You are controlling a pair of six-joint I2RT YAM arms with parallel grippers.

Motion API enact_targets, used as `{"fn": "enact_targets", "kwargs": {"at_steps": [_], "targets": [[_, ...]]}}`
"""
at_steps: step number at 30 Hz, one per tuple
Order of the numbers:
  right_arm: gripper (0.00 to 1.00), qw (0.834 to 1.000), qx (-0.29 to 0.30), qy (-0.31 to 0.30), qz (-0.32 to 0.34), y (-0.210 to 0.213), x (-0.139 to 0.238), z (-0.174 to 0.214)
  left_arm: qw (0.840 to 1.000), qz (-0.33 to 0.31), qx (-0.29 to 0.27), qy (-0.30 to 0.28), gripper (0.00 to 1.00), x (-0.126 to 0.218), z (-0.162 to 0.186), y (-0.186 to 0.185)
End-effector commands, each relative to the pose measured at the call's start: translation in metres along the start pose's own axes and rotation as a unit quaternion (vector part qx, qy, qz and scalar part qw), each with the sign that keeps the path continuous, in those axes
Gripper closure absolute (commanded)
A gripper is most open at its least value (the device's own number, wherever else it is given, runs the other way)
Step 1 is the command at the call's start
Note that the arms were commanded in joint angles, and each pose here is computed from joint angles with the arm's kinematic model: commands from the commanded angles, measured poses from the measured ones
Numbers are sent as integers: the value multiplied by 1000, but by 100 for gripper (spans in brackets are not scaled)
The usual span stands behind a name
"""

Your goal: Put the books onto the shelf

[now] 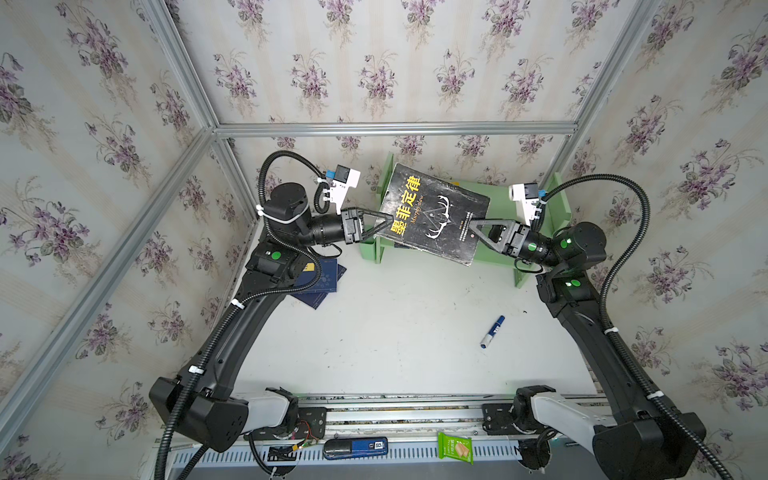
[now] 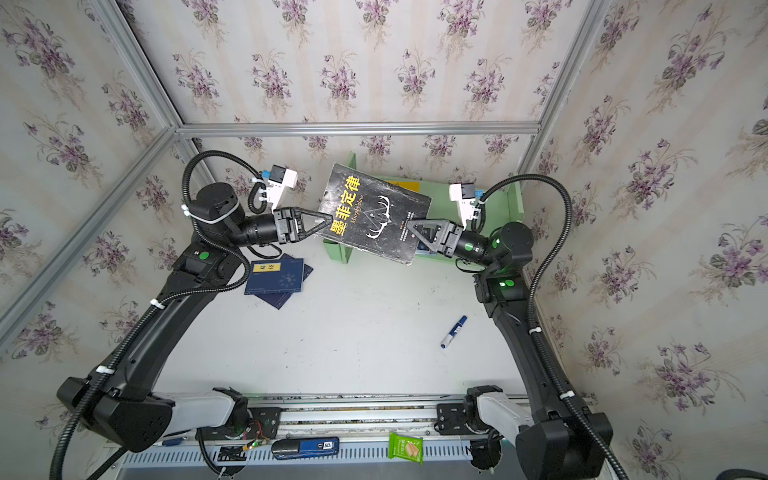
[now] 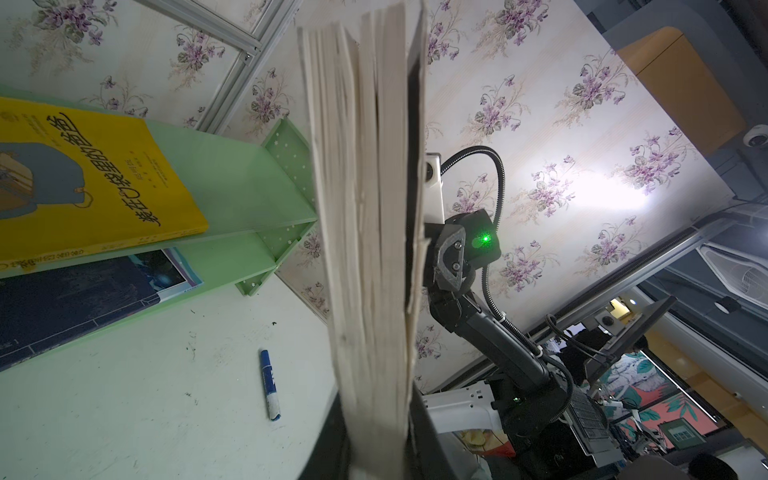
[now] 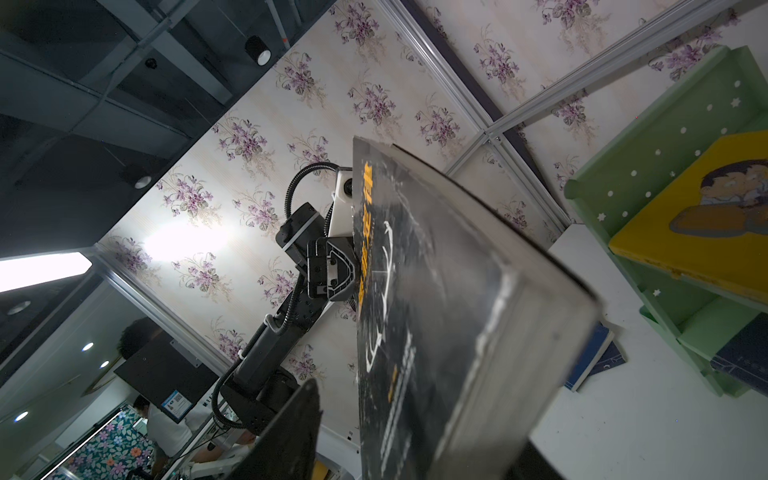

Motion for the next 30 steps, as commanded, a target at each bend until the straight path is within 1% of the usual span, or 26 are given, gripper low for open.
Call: {"fn": "enact_targets", "kwargs": {"at_steps": [1,3,6,9,14,17,19,21,24,30], "targets": [[32,1000,-18,-22,5,-10,1,-3,997,0,-48,-60,86,3,-29,-11],[32,999,-43,-27,7,-19,3,2,995,5,-55,-81,86,3,-36,-12],[32,997,-70,-30,0,-27,5,8,994,12,-54,-97,86,1,-43,-9],[33,997,-66,-33,-13,-23,7,11,994,23,-47,-96,86,-5,-45,-4],[33,998,-51,-39,-10,-15,7,6,994,31,-34,-100,87,-12,-45,3],[38,998,-45,-38,-12,-12,4,0,993,44,-34,-100,86,-15,-45,-1],[43,998,-49,-39,-10,-13,1,-6,993,48,-34,-97,86,-17,-46,-1],[47,998,-56,-43,-6,-15,-1,-11,993,53,-37,-96,86,-18,-46,-4],[50,997,-62,-49,0,-19,-3,-16,993,53,-37,-98,86,-18,-47,-4],[51,997,-65,-49,-3,-21,-6,-23,993,59,-33,-93,85,-21,-45,-3]]}}
Point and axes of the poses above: each gripper's point midway between its finger pads, its own x axis back along the fingers, its own y axis along the line the jaws close on, z = x × y, the point moved 2 cm from there along x, back along the fingers, and after that the axes turned 12 degrees about -x, right-handed, at the moved point
